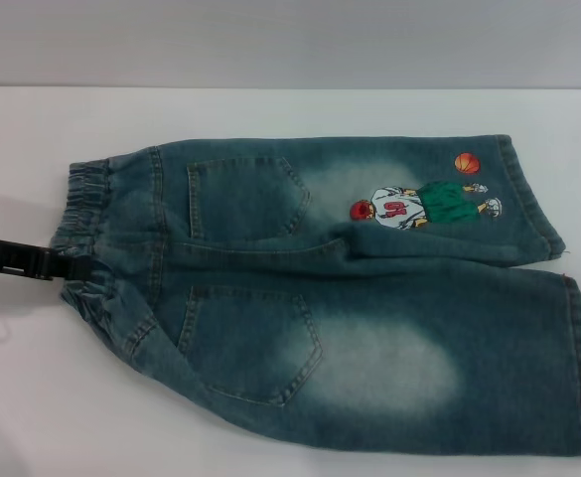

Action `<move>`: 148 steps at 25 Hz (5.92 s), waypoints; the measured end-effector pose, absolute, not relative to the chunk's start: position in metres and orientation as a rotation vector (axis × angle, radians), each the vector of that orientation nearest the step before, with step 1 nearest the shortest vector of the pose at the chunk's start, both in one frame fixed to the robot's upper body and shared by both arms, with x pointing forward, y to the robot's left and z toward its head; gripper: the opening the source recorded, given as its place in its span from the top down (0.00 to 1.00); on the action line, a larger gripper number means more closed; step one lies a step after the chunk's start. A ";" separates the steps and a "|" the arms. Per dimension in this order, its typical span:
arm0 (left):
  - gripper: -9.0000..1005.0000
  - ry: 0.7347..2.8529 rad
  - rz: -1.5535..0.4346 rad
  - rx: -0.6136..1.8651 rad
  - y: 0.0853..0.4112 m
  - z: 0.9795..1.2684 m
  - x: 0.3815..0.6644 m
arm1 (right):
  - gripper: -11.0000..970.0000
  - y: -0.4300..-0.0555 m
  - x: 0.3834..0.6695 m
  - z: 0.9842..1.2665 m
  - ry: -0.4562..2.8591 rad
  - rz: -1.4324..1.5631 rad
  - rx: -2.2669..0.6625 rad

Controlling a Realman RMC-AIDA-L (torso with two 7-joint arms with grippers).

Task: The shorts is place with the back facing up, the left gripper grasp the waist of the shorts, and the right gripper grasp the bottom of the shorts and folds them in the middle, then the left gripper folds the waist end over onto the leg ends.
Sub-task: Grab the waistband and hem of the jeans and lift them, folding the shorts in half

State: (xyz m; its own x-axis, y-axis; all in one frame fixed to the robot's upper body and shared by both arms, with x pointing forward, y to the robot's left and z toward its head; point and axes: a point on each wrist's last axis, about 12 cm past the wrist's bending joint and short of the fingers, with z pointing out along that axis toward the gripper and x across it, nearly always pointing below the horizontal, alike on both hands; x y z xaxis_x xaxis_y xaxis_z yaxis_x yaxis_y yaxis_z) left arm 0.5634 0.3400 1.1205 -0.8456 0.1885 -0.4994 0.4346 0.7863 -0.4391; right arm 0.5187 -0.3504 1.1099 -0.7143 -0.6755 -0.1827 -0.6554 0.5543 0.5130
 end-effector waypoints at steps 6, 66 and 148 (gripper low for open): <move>0.94 2.547 -0.770 0.465 0.340 1.119 0.563 | 0.39 -0.350 0.519 1.110 -2.745 -0.881 1.173; 0.94 2.540 -0.802 0.494 0.326 1.113 0.570 | 0.40 -0.310 0.541 1.108 -2.722 -0.899 1.380; 0.93 2.189 -0.538 0.375 0.282 1.151 0.647 | 0.99 -0.356 0.578 1.133 -3.975 -0.899 1.114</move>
State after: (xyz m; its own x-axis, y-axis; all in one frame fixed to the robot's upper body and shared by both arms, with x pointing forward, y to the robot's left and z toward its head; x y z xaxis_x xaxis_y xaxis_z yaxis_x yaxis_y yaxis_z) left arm 0.6467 0.2821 1.1515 -0.6107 0.0824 -0.7875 0.4380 0.8638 -0.2492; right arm 0.5778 -0.3564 1.1332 -0.3668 -0.1764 -0.9134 -0.5522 0.8315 0.0612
